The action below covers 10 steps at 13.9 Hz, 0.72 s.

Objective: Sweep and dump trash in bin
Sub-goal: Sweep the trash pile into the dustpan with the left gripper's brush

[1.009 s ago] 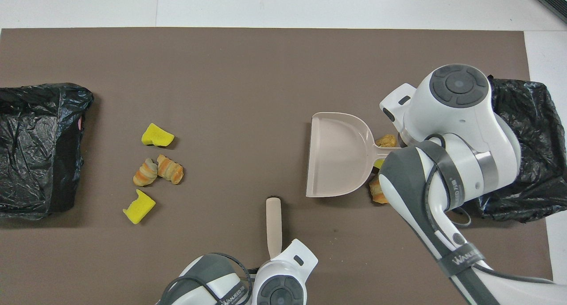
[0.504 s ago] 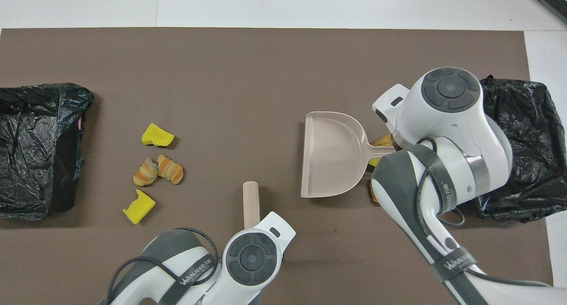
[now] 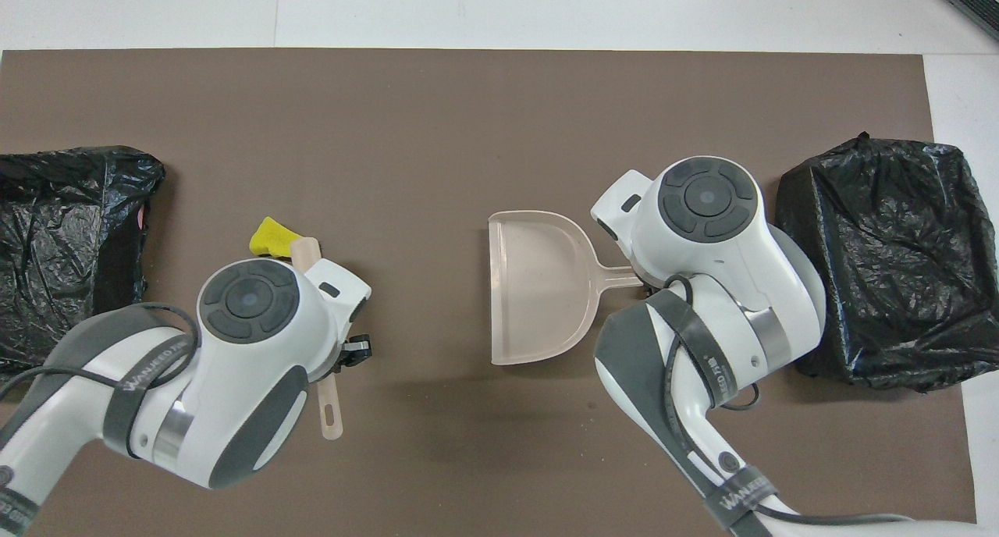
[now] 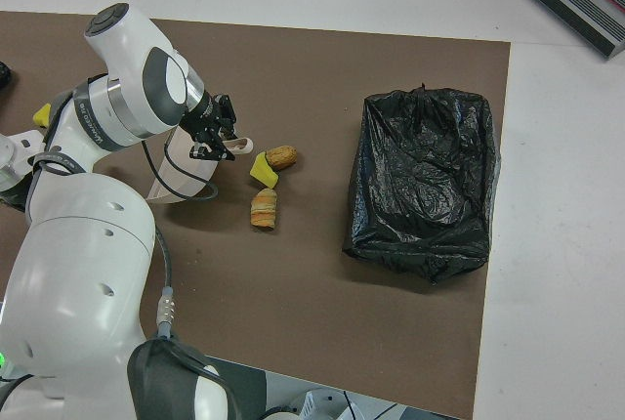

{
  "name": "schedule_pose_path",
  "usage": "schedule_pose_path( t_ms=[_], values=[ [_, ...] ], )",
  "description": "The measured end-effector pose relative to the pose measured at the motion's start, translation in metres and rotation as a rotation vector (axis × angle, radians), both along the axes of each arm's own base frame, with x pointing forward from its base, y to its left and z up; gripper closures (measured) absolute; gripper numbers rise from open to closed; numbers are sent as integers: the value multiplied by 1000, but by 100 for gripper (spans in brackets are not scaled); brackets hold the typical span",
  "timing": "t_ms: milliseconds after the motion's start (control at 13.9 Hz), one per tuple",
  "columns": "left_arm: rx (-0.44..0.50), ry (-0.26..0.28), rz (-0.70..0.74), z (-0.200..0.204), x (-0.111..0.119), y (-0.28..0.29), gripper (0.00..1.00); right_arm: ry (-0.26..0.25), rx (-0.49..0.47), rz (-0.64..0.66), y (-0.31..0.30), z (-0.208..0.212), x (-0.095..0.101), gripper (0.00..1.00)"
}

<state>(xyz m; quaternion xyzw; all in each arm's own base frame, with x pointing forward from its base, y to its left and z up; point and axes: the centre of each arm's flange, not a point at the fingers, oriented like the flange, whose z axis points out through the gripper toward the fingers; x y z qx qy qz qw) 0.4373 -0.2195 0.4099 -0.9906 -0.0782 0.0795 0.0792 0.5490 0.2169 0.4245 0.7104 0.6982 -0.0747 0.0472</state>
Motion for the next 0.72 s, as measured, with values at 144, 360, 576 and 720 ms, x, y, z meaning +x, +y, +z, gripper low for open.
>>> schedule_pose_path(
  t_ms=[144,360,576,720],
  values=[
    [36,36,6,4,15,41,74,-7,7,24,13,-5,-2,68],
    [27,72,62,5,35,116,74,-12,17,55,29,-19,-5,68],
    [5,82,85,-4,41,165,74,4,11,60,29,-31,-10,68],
    [-8,70,69,-25,30,178,74,6,11,61,29,-34,-11,68]
  ],
)
